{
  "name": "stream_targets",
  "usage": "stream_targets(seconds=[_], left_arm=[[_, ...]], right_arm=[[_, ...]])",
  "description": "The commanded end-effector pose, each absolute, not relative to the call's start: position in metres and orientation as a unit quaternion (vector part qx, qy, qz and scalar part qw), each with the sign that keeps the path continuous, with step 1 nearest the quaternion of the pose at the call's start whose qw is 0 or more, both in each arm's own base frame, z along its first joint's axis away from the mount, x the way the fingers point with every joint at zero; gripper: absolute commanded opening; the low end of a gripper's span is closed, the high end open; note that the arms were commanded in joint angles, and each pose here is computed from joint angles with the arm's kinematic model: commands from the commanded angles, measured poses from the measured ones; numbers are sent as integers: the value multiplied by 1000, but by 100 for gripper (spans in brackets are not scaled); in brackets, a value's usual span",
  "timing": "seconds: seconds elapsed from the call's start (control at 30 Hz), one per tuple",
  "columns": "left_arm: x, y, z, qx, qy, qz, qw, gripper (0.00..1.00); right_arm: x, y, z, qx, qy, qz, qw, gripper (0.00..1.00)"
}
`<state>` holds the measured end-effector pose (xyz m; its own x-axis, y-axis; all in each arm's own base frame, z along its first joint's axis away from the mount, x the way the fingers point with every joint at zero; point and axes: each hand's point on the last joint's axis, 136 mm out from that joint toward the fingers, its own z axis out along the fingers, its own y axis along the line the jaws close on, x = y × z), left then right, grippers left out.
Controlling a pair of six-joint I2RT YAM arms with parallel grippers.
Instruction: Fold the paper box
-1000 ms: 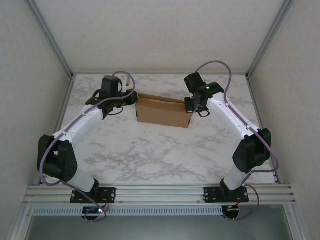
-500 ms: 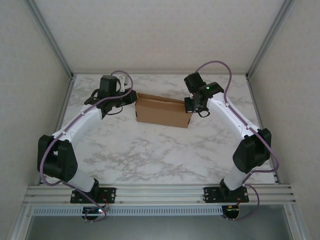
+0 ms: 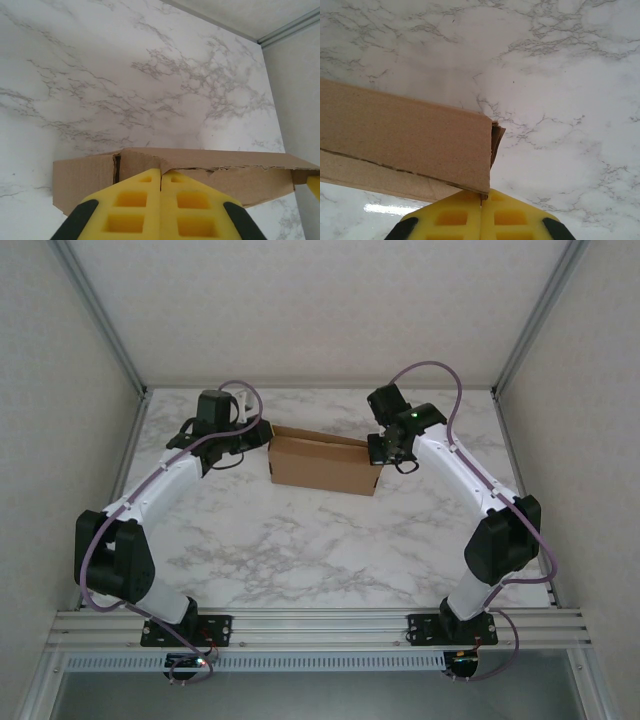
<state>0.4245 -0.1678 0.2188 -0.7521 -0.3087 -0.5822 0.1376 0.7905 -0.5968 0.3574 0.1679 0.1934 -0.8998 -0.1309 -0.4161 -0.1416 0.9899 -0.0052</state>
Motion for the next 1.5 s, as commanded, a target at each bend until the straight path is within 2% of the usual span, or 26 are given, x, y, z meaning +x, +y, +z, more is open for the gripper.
stream_targets(seconds=[0.0, 0.23, 0.7, 1.47], left_arm=[[427, -152, 231, -39, 881, -282, 379, 0], [427, -129, 229, -34, 888, -216, 404, 0], [427, -112, 220, -30, 893, -166, 417, 0], [396, -124, 178, -37, 897, -174, 405, 0]], right_arm=[[355, 171, 192, -80, 976, 13, 203, 5], [356, 167, 195, -80, 974, 5, 212, 4], [356, 158, 195, -89, 971, -20, 222, 4], [348, 158, 170, -60, 967, 9, 246, 0]])
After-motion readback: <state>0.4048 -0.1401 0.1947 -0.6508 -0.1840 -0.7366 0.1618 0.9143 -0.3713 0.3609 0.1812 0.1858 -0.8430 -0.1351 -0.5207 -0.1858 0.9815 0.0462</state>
